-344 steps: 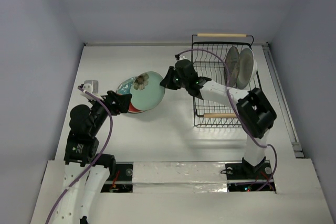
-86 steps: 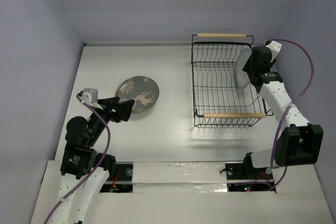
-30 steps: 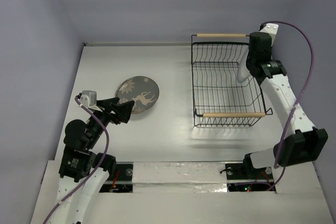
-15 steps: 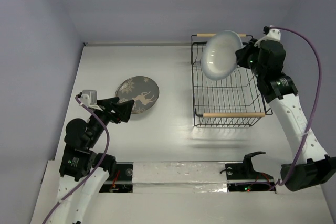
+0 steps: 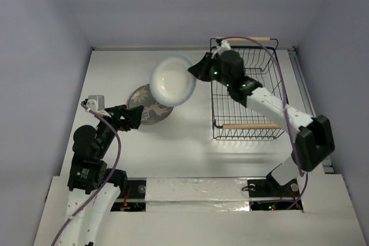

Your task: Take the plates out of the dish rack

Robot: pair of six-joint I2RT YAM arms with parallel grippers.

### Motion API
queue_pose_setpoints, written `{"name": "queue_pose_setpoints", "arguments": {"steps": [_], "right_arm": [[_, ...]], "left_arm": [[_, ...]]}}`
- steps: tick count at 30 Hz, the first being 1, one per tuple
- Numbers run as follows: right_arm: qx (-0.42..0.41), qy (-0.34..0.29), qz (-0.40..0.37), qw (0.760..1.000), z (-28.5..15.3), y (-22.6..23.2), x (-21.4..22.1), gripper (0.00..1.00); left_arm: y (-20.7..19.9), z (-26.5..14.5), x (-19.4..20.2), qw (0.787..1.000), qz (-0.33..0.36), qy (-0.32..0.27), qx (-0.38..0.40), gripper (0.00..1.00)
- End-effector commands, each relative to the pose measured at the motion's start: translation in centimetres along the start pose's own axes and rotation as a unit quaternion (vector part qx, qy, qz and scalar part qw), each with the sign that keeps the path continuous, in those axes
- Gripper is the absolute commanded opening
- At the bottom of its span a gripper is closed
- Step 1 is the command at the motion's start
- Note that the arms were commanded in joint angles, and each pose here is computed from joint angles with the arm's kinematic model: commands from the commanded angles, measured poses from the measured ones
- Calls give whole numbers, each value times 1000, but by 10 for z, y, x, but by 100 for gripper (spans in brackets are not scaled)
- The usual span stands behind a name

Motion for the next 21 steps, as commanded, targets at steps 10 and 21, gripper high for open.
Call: {"name": "queue_pose_setpoints", "arguments": {"steps": [10, 21], "right_arm": [[-185, -22, 138, 973, 72, 88, 44, 0], [-133, -2, 198, 971, 107, 57, 93, 0]], "left_arm": [[12, 11, -6, 1000, 5, -5, -23, 75], [15, 14, -5, 1000, 3, 0, -29, 75]]}}
Point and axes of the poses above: each gripper's point midway between its finger pads, its own z axis out along the fingers, its own y axis along the line the jaws close on, x = y × z, the point moved 4 cm from there along -z, back along the fingers, and after that the axes turned 2 degrees about -z, right-handed, at the moved point
